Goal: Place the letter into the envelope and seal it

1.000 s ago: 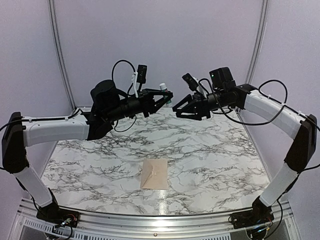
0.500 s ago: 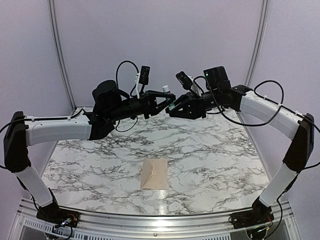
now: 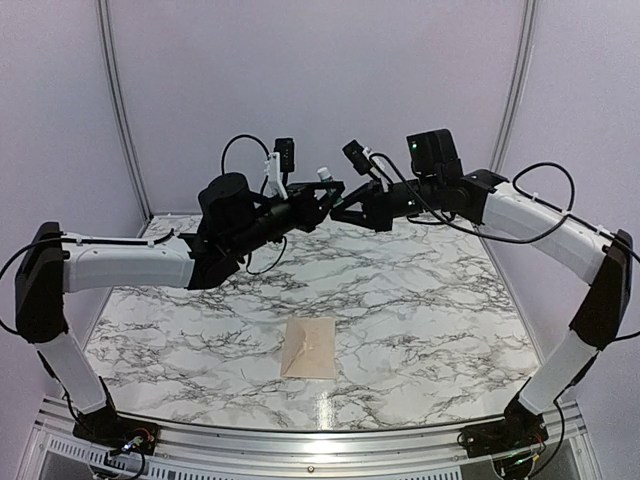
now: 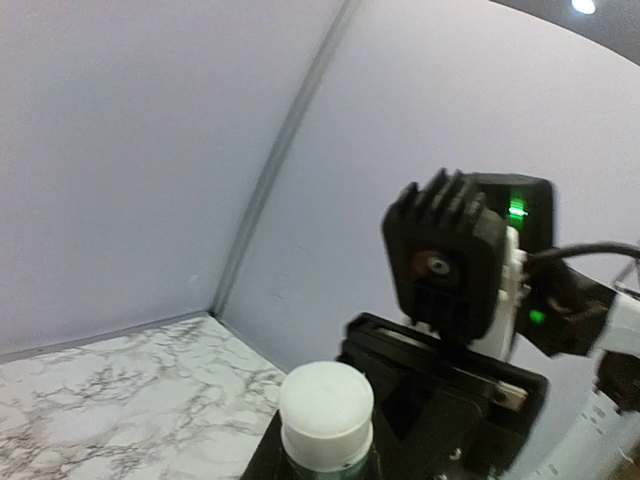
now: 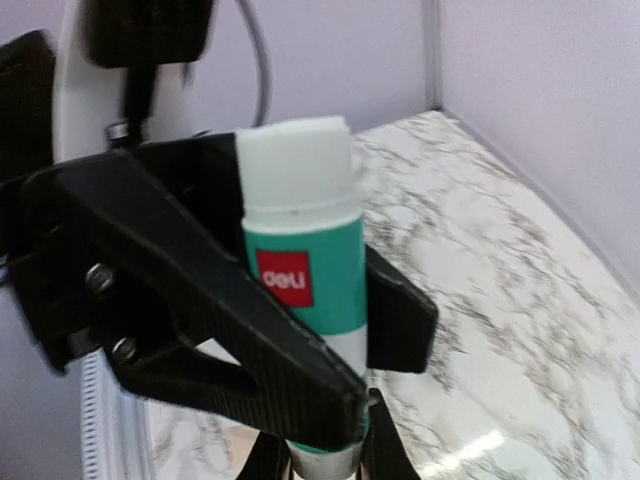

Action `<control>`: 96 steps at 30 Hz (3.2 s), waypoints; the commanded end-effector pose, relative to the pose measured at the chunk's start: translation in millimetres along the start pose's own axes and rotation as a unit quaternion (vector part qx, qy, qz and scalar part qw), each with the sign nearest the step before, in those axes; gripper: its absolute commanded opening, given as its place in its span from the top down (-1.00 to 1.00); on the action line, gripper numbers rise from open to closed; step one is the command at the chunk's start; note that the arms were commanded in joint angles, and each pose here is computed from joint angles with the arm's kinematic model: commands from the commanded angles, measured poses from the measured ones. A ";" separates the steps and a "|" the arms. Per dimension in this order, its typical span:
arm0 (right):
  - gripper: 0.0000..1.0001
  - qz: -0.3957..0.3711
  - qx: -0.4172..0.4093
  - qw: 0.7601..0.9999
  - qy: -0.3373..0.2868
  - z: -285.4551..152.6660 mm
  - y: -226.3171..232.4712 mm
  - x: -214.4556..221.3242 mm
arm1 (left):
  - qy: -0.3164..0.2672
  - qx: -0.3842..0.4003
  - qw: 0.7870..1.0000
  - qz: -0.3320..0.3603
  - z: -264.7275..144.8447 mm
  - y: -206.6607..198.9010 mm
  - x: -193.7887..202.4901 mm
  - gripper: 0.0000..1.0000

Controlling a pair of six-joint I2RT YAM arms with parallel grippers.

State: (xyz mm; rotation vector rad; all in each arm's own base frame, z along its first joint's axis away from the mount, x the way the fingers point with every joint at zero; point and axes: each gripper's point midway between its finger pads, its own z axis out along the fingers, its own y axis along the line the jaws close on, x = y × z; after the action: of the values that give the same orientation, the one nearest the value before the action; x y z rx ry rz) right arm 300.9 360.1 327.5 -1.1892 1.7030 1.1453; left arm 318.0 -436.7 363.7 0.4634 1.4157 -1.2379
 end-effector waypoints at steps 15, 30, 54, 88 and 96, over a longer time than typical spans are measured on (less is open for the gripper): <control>-0.09 -0.037 0.068 0.997 0.017 -47.9 -11.4 8.4 | -0.035 -0.009 0.999 0.037 -7.5 -4.0 -15.9 1.00; 0.03 -0.040 -0.170 0.984 -0.020 -26.6 52.6 -7.0 | 0.032 0.169 0.985 0.014 -6.7 -58.2 -8.0 1.00; 0.39 -0.007 -0.171 0.985 -0.014 -16.0 51.6 0.5 | 0.027 0.162 0.986 0.021 -8.2 -56.3 -8.6 1.00; 1.00 0.028 0.266 0.963 0.006 -23.2 -67.4 -4.8 | -0.115 -0.192 0.973 -0.052 14.4 45.2 5.2 1.00; 0.55 0.046 0.203 0.978 0.009 -9.5 -35.3 4.1 | -0.106 -0.182 0.977 -0.027 14.2 38.4 3.5 1.00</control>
State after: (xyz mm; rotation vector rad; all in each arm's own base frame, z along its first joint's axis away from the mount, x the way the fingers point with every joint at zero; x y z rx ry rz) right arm 339.0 344.5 291.1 -0.9335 1.9534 0.7069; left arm 357.2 -450.8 329.3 0.0517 1.4893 -1.0661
